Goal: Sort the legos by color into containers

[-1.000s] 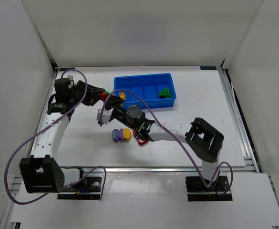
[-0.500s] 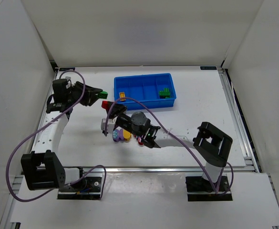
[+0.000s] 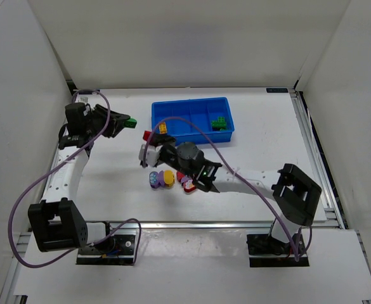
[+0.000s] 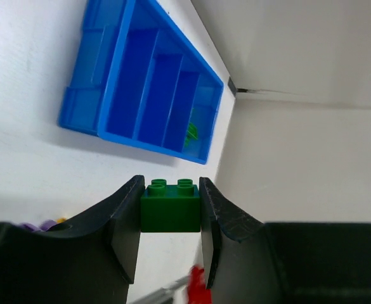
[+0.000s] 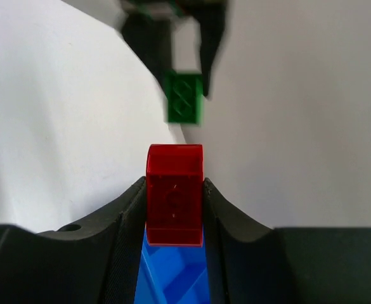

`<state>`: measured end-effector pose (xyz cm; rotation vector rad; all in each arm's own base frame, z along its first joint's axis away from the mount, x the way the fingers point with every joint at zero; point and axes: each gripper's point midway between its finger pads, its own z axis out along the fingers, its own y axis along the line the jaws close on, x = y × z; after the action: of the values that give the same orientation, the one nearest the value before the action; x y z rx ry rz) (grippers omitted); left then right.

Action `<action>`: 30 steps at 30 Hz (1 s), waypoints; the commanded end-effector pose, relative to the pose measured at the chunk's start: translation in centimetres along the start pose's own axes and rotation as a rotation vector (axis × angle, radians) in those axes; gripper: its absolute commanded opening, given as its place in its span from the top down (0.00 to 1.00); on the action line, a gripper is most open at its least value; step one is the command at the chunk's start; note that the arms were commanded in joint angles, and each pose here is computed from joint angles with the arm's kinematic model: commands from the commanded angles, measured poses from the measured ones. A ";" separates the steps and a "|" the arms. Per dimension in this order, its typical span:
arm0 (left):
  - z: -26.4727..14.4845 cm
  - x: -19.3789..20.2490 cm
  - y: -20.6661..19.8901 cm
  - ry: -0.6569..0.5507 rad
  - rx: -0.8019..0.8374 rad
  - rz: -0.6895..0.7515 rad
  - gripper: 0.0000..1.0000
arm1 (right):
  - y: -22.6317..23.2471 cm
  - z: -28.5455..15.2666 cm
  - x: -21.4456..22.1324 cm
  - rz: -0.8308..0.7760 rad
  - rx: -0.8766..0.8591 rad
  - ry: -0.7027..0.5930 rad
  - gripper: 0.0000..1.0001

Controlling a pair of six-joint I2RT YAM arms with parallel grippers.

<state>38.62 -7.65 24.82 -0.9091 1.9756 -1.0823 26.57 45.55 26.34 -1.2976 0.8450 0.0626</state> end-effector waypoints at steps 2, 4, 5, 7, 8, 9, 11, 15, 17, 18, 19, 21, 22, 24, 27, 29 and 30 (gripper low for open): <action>-2.1 -1.6 -3.4 -0.073 0.077 0.321 0.90 | -6.9 -1.6 3.9 0.272 0.113 0.213 1.00; -2.1 -1.0 -4.2 -0.046 0.121 0.438 0.90 | -8.8 -2.0 4.7 0.440 0.149 0.258 1.00; -2.4 -1.4 -5.3 -0.059 0.140 0.545 0.90 | -8.6 -3.1 7.6 0.487 0.122 0.365 1.00; -2.0 -0.5 -6.6 -0.018 0.152 0.651 0.90 | -10.2 -3.6 8.9 0.672 0.157 0.404 1.00; -2.0 -0.4 -7.1 -0.013 0.161 0.696 0.90 | -9.4 -4.6 10.3 0.724 0.122 0.473 1.00; -1.8 -0.6 -7.2 -0.020 0.155 0.744 0.90 | -11.0 -5.3 12.0 0.779 0.146 0.491 1.00; -1.8 -0.7 -8.2 -0.024 0.160 0.797 0.90 | -10.2 -6.4 14.3 0.922 0.129 0.580 1.00; -1.5 -1.0 -9.9 -0.064 0.162 0.919 0.90 | -11.6 -8.0 18.0 1.244 0.094 0.655 1.00; -1.7 -1.1 -10.8 -0.091 0.165 0.986 0.90 | -10.3 -7.7 19.3 1.354 0.054 0.695 1.00; -1.7 -0.8 -11.2 -0.094 0.169 1.006 0.90 | -10.7 -8.0 19.9 1.386 0.059 0.717 1.00; -1.6 -0.6 -11.4 -0.095 0.176 1.035 0.90 | -10.6 -7.9 20.4 1.411 0.061 0.738 1.00; -1.5 -0.1 -11.9 -0.090 0.188 1.057 0.90 | -9.9 -7.1 21.6 1.464 0.041 0.758 1.00; -1.5 0.0 -12.0 -0.092 0.189 1.064 0.90 | -9.8 -6.9 22.0 1.468 0.038 0.765 1.00; -1.2 0.1 -12.2 -0.088 0.189 1.069 0.90 | -9.2 -5.9 22.9 1.477 0.024 0.781 1.00; -0.8 0.4 -12.4 -0.081 0.191 1.081 0.90 | -8.2 -4.9 24.4 1.504 0.015 0.812 1.00; -0.6 0.4 -12.5 -0.090 0.184 1.110 0.90 | -8.1 -4.7 25.6 1.501 0.048 0.840 1.00; -0.5 0.8 -12.8 -0.088 0.190 1.121 0.90 | -7.2 -4.6 26.5 1.506 0.049 0.865 1.00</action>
<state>40.81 -13.03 34.17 0.2435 1.8660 -0.5681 45.83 28.10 15.61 -0.3650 2.3992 0.6600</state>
